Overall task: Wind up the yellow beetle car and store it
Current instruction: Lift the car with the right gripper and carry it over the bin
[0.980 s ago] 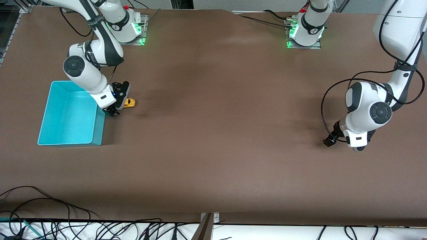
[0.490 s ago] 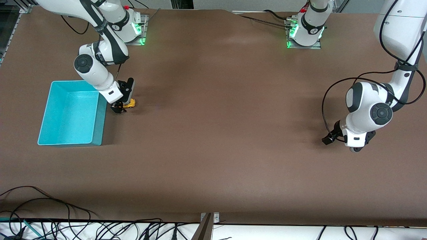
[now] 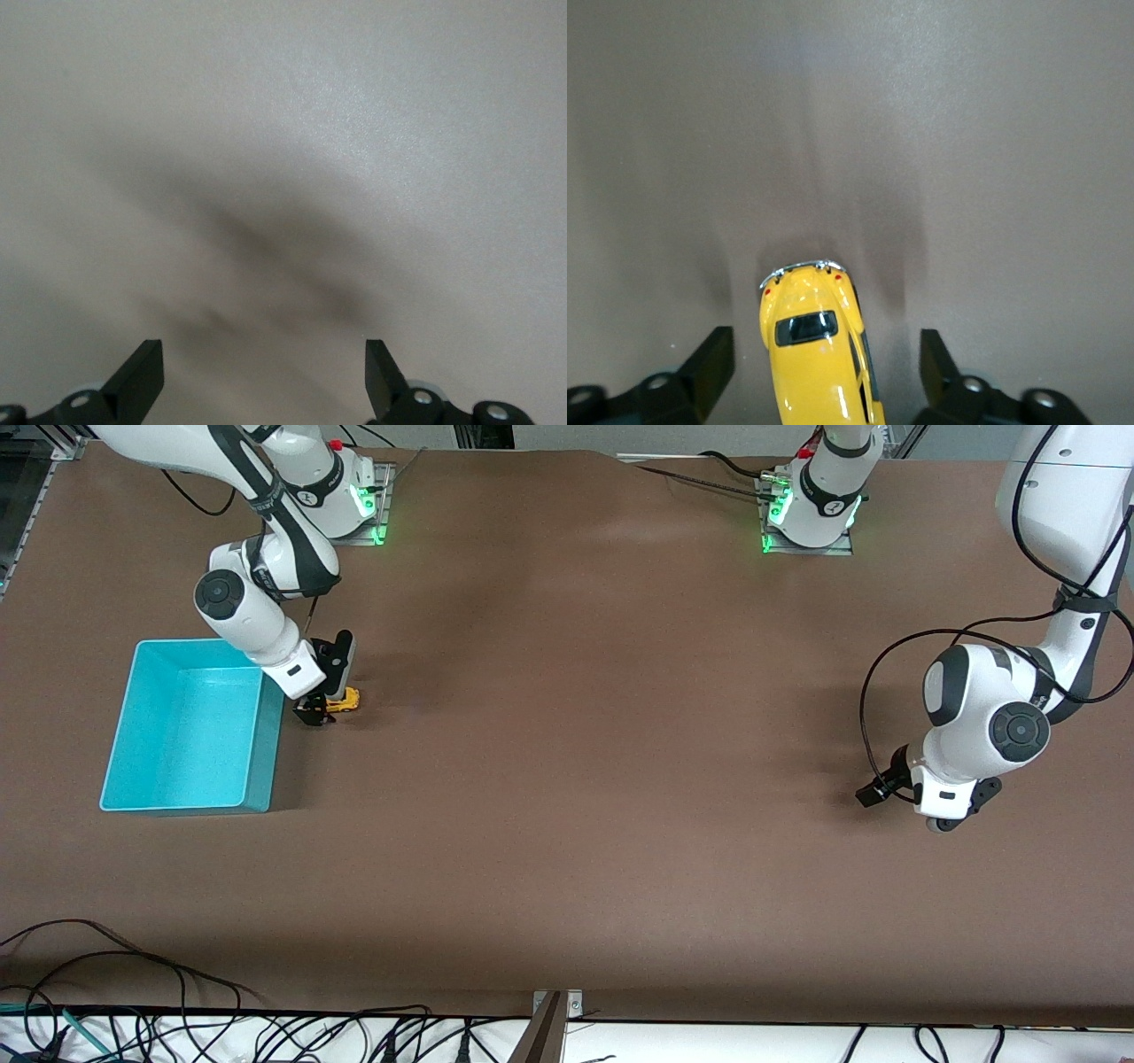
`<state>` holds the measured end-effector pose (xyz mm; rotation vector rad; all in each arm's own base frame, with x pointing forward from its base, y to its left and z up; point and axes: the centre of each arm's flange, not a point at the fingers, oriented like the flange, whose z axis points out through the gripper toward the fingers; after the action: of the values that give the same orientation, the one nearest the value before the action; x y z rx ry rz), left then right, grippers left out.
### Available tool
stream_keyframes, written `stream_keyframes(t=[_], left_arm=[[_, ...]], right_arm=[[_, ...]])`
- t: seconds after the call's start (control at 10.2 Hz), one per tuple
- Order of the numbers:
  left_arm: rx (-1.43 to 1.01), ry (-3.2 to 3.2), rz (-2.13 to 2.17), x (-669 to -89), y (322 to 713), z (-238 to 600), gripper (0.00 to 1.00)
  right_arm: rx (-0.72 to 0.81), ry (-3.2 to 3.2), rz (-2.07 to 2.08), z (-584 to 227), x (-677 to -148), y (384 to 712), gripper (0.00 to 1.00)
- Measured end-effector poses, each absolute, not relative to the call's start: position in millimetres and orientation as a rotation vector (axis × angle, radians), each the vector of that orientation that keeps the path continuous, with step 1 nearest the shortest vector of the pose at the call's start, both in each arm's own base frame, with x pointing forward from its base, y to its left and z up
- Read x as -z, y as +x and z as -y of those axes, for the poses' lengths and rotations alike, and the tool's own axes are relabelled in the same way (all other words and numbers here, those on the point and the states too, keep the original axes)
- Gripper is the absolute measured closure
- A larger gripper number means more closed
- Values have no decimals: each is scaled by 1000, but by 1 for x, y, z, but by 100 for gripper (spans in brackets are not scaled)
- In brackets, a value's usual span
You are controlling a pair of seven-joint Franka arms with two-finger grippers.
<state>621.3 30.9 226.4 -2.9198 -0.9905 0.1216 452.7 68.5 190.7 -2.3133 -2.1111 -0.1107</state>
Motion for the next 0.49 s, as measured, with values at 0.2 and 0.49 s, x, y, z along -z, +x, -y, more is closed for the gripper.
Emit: stream_keyframes(t=[0.2,0.49], left_arm=[[-122,-2920,990,-226,621,-31,0],[-124,-2919,989,-226,621,-31,0]], right_arm=[[108,-2295,2148,-67,-191,453,26],[107,-2287,2170,-64,-192,453,52]])
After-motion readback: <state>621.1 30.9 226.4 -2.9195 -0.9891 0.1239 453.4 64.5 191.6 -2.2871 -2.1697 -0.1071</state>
